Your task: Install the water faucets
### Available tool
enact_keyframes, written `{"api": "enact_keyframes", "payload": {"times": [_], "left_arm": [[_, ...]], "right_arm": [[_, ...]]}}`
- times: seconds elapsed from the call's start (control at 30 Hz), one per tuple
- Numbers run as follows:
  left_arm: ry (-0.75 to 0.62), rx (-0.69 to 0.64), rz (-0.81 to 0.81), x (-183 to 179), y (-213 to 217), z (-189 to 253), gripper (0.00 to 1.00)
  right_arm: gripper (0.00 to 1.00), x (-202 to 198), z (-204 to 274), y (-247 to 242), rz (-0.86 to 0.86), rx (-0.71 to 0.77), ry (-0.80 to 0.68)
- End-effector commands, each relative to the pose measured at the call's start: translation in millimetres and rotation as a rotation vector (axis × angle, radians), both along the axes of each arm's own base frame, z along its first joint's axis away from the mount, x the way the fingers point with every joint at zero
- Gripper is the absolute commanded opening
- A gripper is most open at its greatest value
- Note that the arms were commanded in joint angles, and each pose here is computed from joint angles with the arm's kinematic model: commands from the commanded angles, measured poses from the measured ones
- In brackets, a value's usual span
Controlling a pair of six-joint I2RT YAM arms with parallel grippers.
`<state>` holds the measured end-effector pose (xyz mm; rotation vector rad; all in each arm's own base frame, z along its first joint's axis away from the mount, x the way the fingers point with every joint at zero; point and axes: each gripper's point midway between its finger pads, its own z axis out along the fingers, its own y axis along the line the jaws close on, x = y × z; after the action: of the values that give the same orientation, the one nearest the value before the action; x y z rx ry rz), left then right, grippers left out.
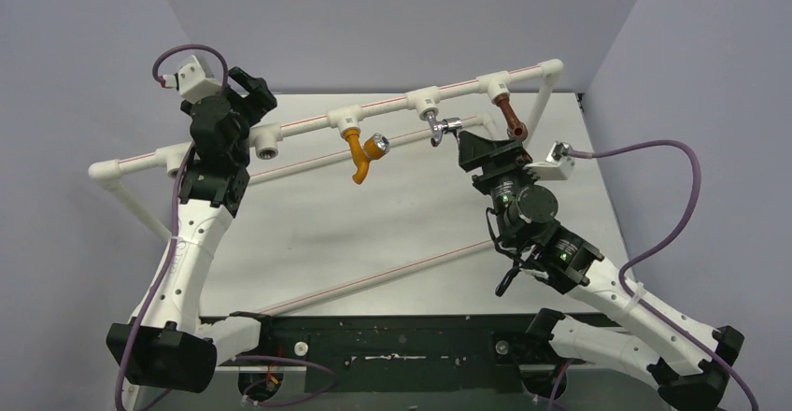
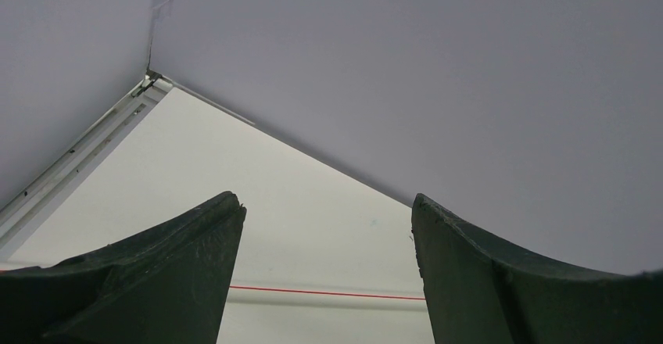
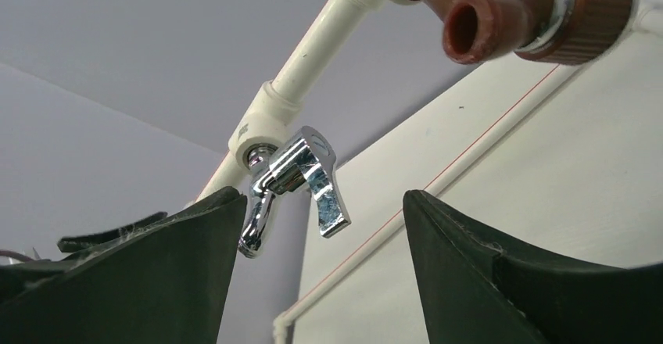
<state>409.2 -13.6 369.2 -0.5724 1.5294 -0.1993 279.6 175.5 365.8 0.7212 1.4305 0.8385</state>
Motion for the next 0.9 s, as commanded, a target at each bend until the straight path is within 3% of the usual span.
{"api": "enact_keyframes", "payload": {"times": [0.0, 0.27, 0.43, 0.57, 0.87], "left_arm": [[0.406, 0.067, -0.006, -16, 2, -124, 0.76], [0.403, 0.066, -0.008, -16, 2, -123, 0.76], [0.401, 0.067, -0.010, -17, 1, -122, 0.76], [0.399, 0.065, -0.010, -17, 1, -122, 0.76], [0.400, 0.065, -0.008, -17, 2, -122, 0.76]], "right_arm": [[0.75, -11, 33, 3, 0.102, -0.302, -0.125], [0.75, -25, 61, 19, 0.256, -0.850, -0.379], [0.78, -29, 54, 29, 0.344, -1.259, -0.529], [0.79, -32, 47, 35, 0.387, -1.503, -0.647], [0.83, -15, 41, 30, 0.248, -1.929, -0.765]]}}
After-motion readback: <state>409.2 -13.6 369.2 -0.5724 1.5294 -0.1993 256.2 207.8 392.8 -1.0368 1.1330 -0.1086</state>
